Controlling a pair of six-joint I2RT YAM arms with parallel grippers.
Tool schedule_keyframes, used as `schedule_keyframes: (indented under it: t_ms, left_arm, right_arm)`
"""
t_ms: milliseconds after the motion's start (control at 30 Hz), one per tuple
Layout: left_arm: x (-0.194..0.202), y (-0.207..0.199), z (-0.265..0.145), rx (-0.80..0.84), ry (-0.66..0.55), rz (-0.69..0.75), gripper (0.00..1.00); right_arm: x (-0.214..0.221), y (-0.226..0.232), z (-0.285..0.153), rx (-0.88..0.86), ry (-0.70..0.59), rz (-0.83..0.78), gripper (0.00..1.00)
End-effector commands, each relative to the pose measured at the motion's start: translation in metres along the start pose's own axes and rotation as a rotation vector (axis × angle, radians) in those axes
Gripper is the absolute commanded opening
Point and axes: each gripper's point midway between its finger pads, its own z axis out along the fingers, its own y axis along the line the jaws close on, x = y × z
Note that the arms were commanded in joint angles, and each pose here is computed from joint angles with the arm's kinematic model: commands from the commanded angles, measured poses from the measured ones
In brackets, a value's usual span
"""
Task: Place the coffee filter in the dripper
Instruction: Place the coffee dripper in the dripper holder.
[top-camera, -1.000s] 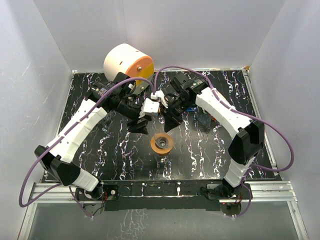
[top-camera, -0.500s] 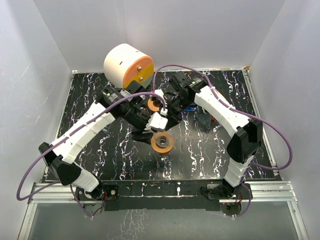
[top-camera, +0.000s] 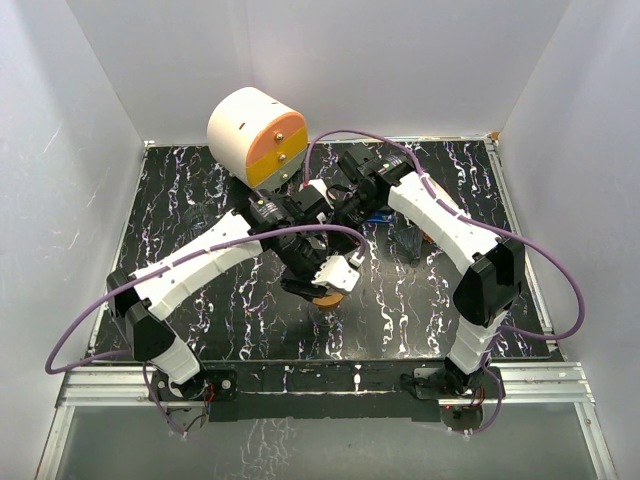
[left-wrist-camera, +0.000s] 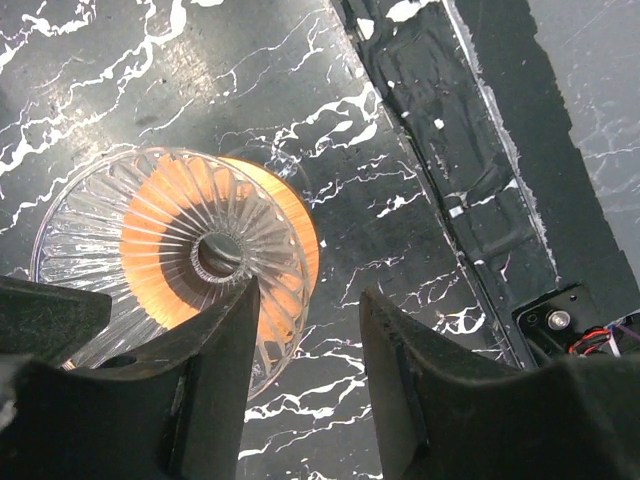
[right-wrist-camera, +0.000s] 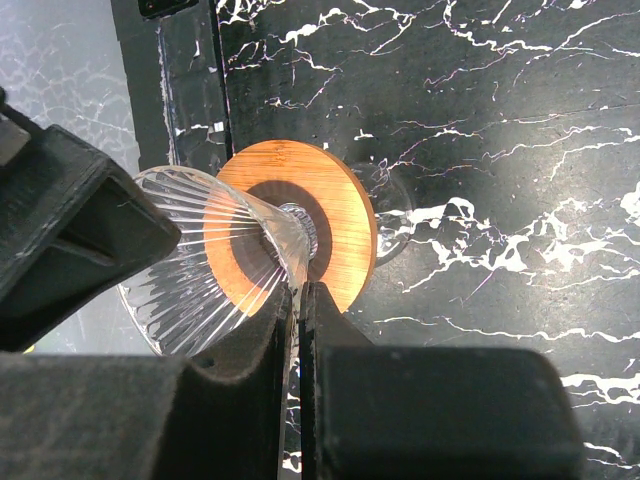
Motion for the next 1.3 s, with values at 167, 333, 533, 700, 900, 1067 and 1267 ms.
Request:
schedule_keyframes:
  t_ms: [167, 333, 533, 700, 900, 1067, 1267]
  left_arm:
    - [0.012, 0.000, 0.004, -0.016, 0.049, 0.015, 0.30]
    - [0.017, -0.001, 0.006, -0.019, 0.064, 0.009, 0.25]
    - [0.021, -0.004, 0.007, -0.018, 0.064, -0.005, 0.22]
    - [0.024, -0.008, 0.008, -0.012, 0.064, -0.016, 0.22]
    - [0.029, -0.010, 0.012, -0.011, 0.059, -0.043, 0.20]
    - [0.032, -0.010, 0.012, -0.016, 0.047, -0.073, 0.18]
    - [0.036, -0.012, 0.015, -0.014, 0.038, -0.105, 0.15]
  right_arm:
    - [-0.015, 0.006, -0.006, 0.011, -0.031, -0.042, 0.03]
    - [-0.013, 0.007, -0.007, 0.017, -0.031, -0.046, 0.08]
    - [-0.010, 0.007, -0.008, 0.027, -0.023, -0.044, 0.16]
    - [-0.009, 0.005, -0.007, 0.032, -0.016, -0.041, 0.21]
    - [-0.008, 0.003, -0.004, 0.025, -0.011, -0.034, 0.19]
    - [-0.007, 0.001, -0.002, 0.030, -0.002, -0.032, 0.16]
    - [-0.006, -0.001, 0.000, 0.035, 0.005, -0.029, 0.13]
